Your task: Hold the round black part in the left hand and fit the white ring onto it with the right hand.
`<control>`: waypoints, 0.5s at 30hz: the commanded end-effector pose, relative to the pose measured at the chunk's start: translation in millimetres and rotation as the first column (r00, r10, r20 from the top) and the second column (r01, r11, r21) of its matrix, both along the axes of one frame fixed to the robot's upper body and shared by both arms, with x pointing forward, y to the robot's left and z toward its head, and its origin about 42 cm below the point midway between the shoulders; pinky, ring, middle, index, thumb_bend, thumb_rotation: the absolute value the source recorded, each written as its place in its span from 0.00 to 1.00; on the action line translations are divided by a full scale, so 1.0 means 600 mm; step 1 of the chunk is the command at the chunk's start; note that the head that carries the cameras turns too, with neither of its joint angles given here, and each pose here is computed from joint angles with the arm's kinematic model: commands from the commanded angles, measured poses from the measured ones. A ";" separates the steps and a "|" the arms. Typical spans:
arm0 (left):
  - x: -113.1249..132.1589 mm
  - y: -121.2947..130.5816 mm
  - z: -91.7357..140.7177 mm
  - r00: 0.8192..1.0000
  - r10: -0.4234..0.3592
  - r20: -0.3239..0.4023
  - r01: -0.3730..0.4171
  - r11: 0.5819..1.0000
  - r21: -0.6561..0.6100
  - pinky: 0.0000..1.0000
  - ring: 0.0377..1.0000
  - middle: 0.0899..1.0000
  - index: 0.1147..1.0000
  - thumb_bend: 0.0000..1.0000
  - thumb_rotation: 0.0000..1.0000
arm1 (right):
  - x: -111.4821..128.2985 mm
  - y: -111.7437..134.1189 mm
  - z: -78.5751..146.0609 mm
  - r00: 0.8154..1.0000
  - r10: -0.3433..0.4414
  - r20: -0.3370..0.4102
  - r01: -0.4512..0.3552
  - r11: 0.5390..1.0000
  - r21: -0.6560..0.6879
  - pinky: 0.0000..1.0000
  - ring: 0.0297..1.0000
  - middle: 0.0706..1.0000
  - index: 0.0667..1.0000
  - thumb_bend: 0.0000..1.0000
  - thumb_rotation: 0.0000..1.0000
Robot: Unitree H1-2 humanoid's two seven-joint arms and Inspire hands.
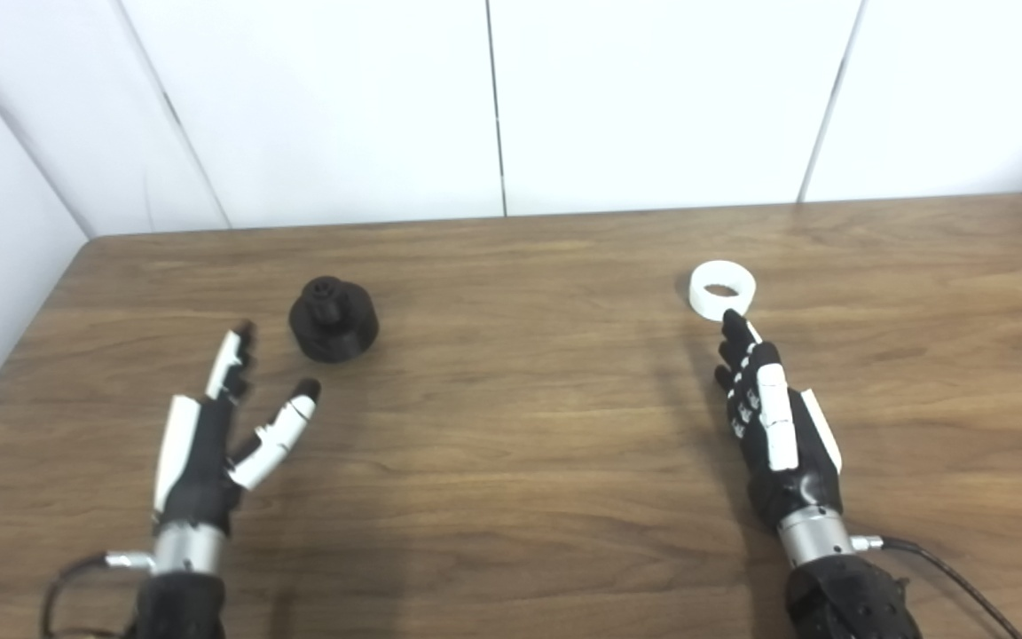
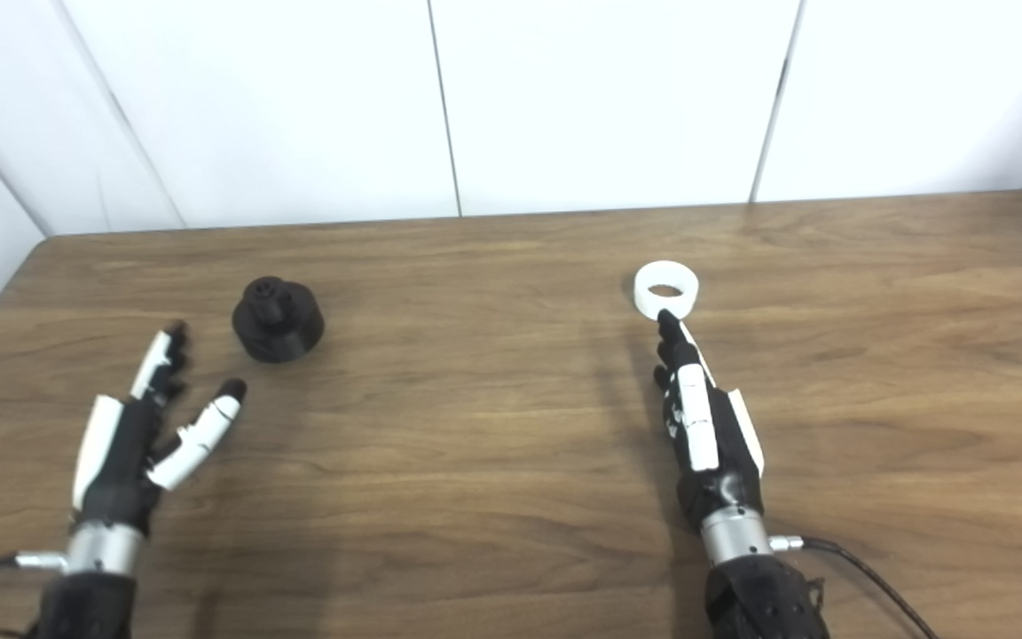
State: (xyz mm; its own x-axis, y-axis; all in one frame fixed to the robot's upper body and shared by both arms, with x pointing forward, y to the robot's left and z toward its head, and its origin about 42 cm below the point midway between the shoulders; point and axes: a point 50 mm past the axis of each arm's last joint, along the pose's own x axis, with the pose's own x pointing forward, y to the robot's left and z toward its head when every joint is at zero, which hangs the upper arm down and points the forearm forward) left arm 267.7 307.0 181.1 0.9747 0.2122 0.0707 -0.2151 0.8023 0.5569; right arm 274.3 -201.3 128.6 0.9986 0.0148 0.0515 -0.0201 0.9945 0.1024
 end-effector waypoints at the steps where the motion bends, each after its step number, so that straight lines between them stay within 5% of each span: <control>1: 0.034 0.018 0.054 0.998 0.016 0.068 -0.024 0.992 0.125 0.91 0.97 1.00 1.00 0.87 0.41 | 0.009 0.003 0.014 0.998 0.003 0.066 -0.002 1.000 -0.007 1.00 0.99 0.98 0.95 0.56 1.00; 15: 0.171 0.077 0.086 1.000 0.027 -0.004 -0.023 0.923 0.385 0.93 1.00 1.00 1.00 0.98 0.39 | 0.012 0.009 0.011 0.998 -0.010 0.059 0.011 1.000 -0.012 0.99 0.99 0.98 0.94 0.59 1.00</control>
State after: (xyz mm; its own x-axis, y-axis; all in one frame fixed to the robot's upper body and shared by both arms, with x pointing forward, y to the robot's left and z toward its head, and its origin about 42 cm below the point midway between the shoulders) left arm 354.9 346.2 202.0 0.9760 0.2130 0.0457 -0.1646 0.5835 0.7952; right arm 277.6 -200.3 129.3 0.9980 0.0069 0.0626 -0.0123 0.9963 0.0856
